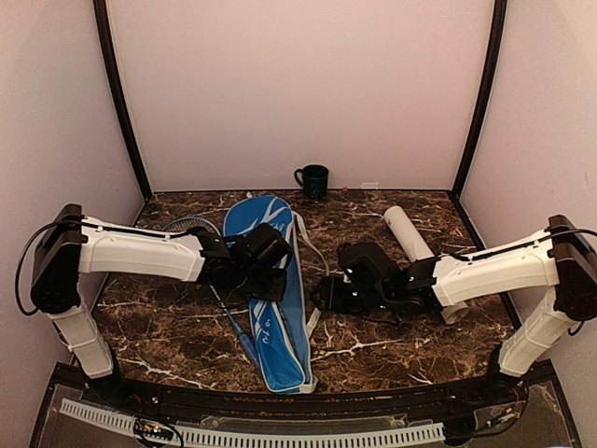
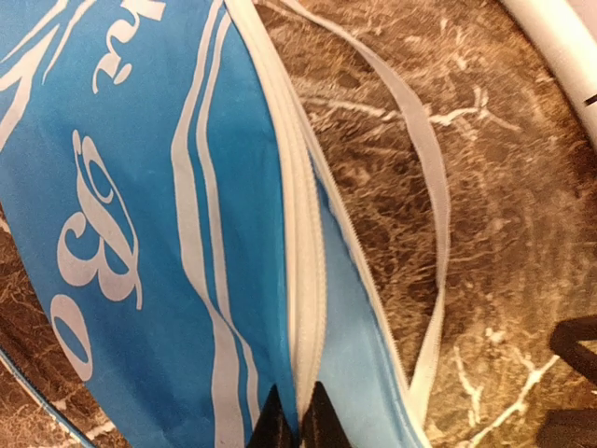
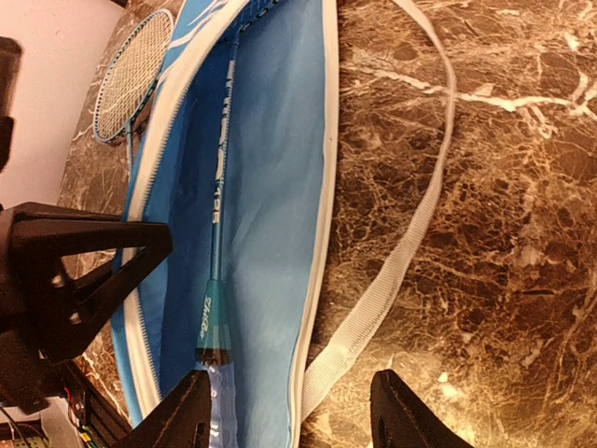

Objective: Pack up the badminton gear
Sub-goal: Pick up the racket bag from the center of the board.

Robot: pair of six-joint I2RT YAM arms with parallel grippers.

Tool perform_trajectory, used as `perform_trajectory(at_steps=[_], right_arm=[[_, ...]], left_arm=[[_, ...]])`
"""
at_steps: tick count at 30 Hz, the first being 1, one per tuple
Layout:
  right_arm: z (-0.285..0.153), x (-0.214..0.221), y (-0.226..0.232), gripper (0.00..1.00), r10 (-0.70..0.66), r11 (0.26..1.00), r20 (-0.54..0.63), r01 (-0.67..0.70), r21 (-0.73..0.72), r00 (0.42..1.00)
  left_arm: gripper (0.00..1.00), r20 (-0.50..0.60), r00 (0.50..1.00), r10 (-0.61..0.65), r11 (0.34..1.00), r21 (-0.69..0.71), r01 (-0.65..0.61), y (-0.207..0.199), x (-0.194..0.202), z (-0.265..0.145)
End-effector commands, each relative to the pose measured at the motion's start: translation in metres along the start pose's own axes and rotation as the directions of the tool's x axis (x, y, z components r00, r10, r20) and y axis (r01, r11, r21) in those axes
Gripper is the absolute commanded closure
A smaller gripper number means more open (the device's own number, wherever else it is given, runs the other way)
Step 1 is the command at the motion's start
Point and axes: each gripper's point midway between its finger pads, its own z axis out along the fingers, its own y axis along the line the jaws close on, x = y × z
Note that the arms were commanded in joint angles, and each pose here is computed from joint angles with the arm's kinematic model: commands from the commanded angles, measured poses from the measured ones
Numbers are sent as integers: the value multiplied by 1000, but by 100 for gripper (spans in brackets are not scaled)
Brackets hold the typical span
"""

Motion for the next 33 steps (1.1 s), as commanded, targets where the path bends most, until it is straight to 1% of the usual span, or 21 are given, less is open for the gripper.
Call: perform_trajectory(at_steps=[1, 3, 7, 10, 14, 17, 22, 31, 33], right_arm=[[10, -9, 20, 41, -20, 996, 3, 20, -92, 1000], [20, -5, 22, 41, -28, 995, -19, 26, -101, 999], [33, -1, 30, 41, -43, 991, -55, 36, -128, 998], [45, 4, 24, 42, -38, 995, -68, 31, -99, 997], [55, 9, 13, 46, -7, 999, -78, 3, -51, 997], [60, 14, 6, 46, 13, 1000, -89, -15, -22, 996], [69, 26, 9, 48, 23, 998, -131, -31, -60, 991], [81, 33, 11, 48, 35, 996, -155, -48, -78, 987], [81, 33, 15, 50, 43, 994, -155, -58, -96, 987]], left_arm=[[100, 145, 984, -106, 976, 204, 75, -23, -35, -48], [100, 149, 981, -126, 968, 235, 88, -24, -34, -52], [100, 132, 980, -146, 961, 254, 109, -23, -30, -52], [100, 126, 979, -158, 955, 274, 118, -24, -27, -51], [100, 122, 978, -168, 950, 287, 127, -24, -25, -53], [100, 128, 976, -175, 946, 298, 130, -23, -25, -55], [100, 137, 973, -183, 942, 307, 134, -21, -25, -60], [100, 179, 959, -221, 914, 381, 140, -26, -37, -84], [100, 185, 957, -224, 913, 383, 139, -25, -38, -86]])
